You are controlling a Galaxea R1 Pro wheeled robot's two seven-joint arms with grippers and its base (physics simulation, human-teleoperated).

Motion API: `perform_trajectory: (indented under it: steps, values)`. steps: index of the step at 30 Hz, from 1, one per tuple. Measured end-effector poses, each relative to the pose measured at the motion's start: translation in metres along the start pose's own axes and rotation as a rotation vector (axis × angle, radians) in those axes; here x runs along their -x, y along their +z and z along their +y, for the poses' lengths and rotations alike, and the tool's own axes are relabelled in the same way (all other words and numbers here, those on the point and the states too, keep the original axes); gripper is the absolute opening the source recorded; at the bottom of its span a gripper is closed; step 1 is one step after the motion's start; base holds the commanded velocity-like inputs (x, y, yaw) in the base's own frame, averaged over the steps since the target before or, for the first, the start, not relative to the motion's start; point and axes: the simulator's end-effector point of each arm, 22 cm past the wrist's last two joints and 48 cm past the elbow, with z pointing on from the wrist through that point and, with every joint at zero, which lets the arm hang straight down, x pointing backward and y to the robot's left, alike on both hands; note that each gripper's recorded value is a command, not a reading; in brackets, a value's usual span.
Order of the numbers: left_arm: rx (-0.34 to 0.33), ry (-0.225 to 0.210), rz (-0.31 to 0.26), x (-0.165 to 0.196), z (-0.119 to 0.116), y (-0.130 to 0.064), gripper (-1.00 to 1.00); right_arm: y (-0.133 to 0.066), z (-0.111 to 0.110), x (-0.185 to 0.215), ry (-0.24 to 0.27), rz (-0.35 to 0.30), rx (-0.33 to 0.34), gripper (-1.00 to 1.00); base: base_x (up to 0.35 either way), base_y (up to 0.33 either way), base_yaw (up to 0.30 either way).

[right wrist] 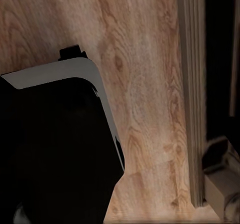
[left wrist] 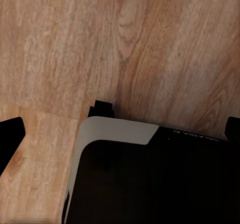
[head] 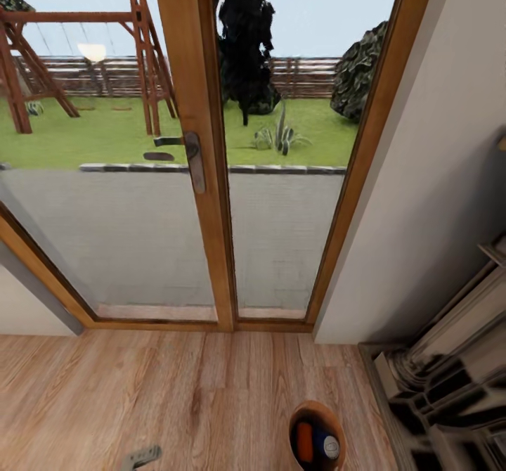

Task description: Put the three can of soda from the living room inside the tash can in the kitchen.

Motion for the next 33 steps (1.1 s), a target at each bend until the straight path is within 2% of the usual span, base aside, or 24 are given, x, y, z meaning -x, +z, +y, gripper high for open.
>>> perform_trajectory:
  steps: [13,18,33]
  values:
    - [-0.001,0.002,0.008,-0.01,0.0,-0.01,1.0,-0.008,-0.008,-0.016,0.0,0.017,-0.005,1.0,0.0,0.0,0.0]
    - [-0.001,0.002,0.009,-0.012,0.001,-0.013,1.0,-0.01,-0.008,-0.031,-0.003,0.043,-0.002,1.0,0.0,0.0,0.0]
    - [0.001,0.001,0.021,-0.022,0.002,-0.013,1.0,-0.01,-0.009,-0.055,-0.025,0.086,-0.001,1.0,0.0,0.0,0.0]
